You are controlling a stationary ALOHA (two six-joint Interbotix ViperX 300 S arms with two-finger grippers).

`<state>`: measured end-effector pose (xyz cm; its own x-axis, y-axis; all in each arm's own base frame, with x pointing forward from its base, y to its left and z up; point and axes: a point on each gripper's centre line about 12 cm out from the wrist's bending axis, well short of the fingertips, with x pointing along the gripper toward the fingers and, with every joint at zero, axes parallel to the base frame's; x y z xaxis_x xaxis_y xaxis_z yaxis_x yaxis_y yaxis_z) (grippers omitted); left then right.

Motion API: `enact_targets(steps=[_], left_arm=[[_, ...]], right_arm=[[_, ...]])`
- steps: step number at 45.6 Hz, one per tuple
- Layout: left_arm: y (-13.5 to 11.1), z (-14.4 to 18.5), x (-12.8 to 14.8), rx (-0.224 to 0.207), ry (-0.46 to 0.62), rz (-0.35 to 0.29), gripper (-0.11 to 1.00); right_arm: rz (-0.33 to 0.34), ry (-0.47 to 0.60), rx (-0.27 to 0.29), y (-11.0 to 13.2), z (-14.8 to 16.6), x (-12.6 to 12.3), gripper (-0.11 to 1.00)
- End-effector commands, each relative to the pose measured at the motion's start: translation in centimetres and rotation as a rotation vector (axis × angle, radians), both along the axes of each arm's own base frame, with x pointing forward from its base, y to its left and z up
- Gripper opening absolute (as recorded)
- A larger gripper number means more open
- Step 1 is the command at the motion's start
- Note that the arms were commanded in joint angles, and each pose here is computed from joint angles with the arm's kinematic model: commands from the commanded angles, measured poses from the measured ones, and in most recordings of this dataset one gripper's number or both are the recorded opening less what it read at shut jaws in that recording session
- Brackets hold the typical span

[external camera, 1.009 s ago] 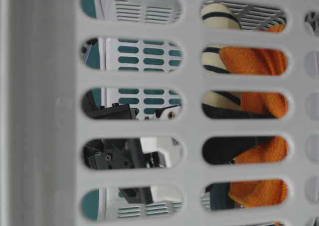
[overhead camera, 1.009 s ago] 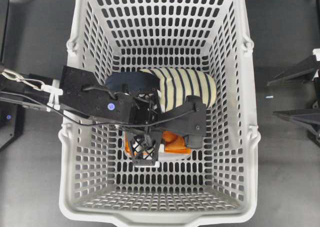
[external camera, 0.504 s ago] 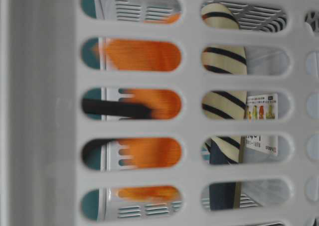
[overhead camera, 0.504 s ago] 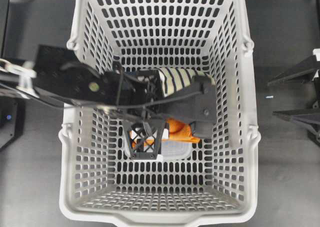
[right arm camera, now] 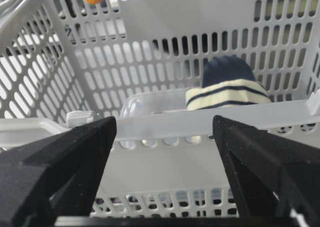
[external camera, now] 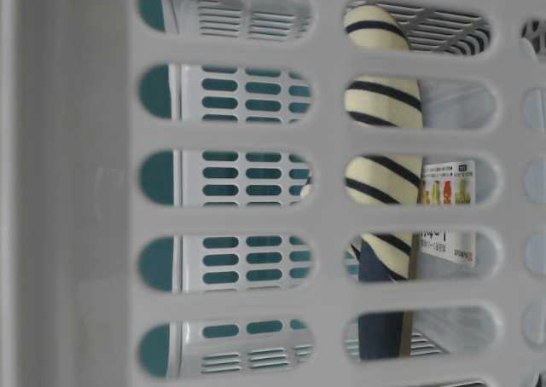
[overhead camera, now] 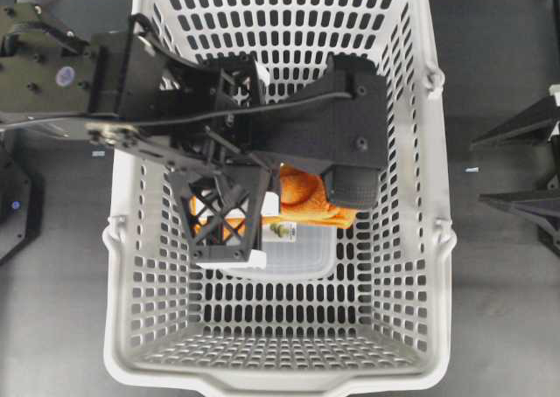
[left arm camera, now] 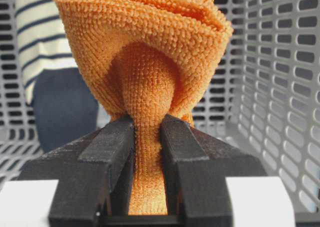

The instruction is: Pick up the orange cloth from the shopping basket with the left arm.

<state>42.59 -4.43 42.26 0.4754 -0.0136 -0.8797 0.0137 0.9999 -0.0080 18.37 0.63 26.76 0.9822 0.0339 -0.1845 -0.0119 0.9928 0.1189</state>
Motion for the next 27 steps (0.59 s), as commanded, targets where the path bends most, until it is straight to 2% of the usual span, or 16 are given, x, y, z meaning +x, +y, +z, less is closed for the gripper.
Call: enact_targets(steps=[1,27], left_arm=[[0.03,1.38,-0.49,-0.003,-0.037,0.002,0.13],[0.10,0.77,-0.01,-0.001,-0.023,0.005,0.13]], right_arm=[[0.001,-0.017,0.004,0.03,0.67,0.17,0.75],[0.001,-0.024,0.005,0.03,0.81,0.06,0.74]])
